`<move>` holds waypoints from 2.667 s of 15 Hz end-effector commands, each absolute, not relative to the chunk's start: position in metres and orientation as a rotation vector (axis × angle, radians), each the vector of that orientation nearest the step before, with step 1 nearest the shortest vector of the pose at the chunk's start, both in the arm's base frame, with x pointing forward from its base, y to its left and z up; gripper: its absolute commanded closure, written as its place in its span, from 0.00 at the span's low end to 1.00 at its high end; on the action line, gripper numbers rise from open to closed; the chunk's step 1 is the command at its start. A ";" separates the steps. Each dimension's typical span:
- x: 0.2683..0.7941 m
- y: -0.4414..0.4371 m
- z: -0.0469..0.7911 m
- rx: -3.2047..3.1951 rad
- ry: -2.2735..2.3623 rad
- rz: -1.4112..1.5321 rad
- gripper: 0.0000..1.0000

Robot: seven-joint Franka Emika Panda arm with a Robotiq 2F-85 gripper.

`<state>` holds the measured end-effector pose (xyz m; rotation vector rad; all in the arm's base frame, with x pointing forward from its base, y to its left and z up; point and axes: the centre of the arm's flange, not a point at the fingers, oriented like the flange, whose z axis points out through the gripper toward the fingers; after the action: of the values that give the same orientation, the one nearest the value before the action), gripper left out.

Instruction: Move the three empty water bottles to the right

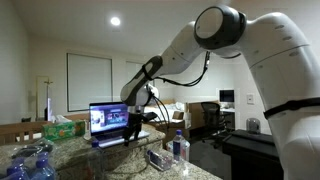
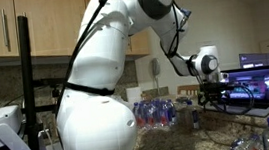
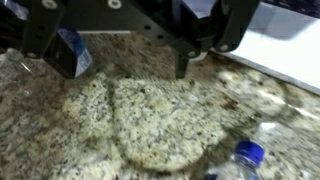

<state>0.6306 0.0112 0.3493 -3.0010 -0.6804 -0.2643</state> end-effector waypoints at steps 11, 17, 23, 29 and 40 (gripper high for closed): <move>0.607 0.040 0.450 -3.091 -0.691 -0.039 0.00; 0.553 -0.005 0.387 -3.016 -0.563 0.186 0.00; 0.572 -0.005 0.372 -3.030 -0.555 0.242 0.00; 0.572 -0.004 0.359 -3.014 -0.563 0.240 0.00; 0.570 -0.030 0.324 -2.997 -0.471 0.286 0.00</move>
<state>0.5661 -0.0088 0.3336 -3.0159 -0.5262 0.2766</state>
